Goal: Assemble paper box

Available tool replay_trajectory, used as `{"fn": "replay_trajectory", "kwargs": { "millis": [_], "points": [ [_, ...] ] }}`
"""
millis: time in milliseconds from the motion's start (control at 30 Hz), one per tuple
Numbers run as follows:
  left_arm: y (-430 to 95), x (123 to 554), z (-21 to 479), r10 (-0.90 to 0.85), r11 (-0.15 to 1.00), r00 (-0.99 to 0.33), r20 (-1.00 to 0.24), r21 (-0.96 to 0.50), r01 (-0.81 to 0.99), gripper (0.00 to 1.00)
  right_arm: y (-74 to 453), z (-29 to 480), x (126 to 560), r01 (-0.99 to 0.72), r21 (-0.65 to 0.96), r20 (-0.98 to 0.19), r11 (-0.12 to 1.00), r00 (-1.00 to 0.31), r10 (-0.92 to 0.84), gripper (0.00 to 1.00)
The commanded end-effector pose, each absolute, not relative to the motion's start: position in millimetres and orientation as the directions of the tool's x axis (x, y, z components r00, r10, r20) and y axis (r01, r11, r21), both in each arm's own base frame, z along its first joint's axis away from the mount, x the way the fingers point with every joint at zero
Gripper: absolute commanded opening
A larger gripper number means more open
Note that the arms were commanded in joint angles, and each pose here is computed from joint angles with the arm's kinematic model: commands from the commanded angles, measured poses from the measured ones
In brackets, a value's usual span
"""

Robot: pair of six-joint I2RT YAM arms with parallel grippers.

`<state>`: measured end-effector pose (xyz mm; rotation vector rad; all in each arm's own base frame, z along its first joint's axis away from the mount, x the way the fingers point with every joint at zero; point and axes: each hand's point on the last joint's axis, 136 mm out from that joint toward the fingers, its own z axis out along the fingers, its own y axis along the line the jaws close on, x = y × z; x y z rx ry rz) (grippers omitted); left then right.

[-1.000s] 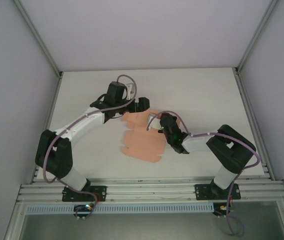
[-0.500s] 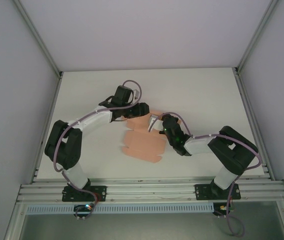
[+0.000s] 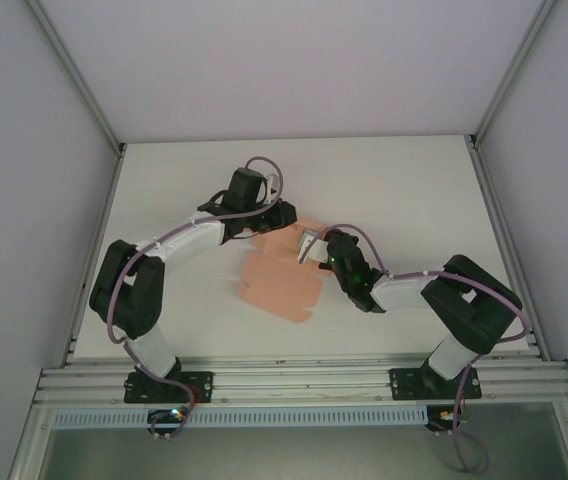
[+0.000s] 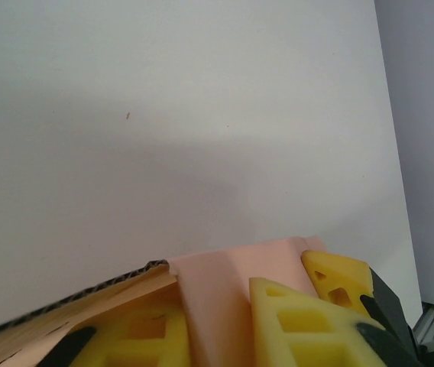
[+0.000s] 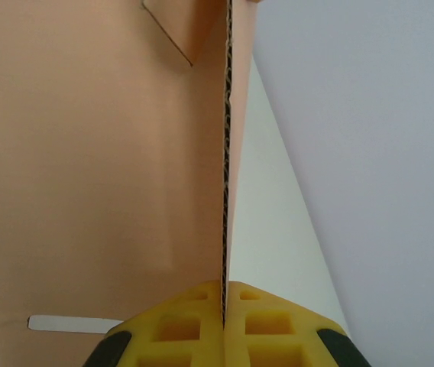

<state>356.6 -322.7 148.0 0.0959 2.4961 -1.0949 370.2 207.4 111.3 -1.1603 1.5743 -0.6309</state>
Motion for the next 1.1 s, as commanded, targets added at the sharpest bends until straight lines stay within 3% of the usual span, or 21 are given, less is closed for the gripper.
{"fn": "replay_trajectory", "kwargs": {
  "millis": [0, 233, 400, 533, 667, 933, 1067],
  "points": [
    [-320, 356, 152, -0.073, 0.715, -0.901, -0.428, -0.652, 0.251, 0.3, 213, 118, 364, -0.376, -0.828, -0.461, 0.415, 0.036, -0.887, 0.0],
    [-274, 337, 163, -0.064, 0.795, -0.85, -0.522, -0.542, 0.273, 0.6, 199, 120, 366, -0.355, -0.825, -0.472, 0.439, 0.005, -0.882, 0.0],
    [-196, 319, 143, -0.15, 0.895, -0.821, -0.551, -0.428, 0.123, 0.85, 193, 122, 366, -0.353, -0.815, -0.489, 0.46, -0.009, -0.872, 0.0],
    [-149, 304, 118, -0.24, 0.909, -0.828, -0.507, -0.417, -0.008, 0.96, 191, 121, 369, -0.356, -0.808, -0.496, 0.47, -0.02, -0.868, 0.0],
    [-139, 306, 107, -0.246, 0.909, -0.823, -0.512, -0.417, -0.012, 0.99, 191, 119, 369, -0.358, -0.805, -0.499, 0.473, -0.023, -0.866, 0.0],
    [-170, 317, 82, -0.147, 0.901, -0.862, -0.486, -0.426, 0.086, 1.0, 189, 119, 369, -0.361, -0.796, -0.51, 0.486, -0.032, -0.86, 0.0],
    [-193, 322, 77, -0.081, 0.898, -0.844, -0.53, -0.407, 0.17, 0.97, 189, 121, 369, -0.362, -0.79, -0.522, 0.495, -0.027, -0.852, 0.0]
  ]
}}
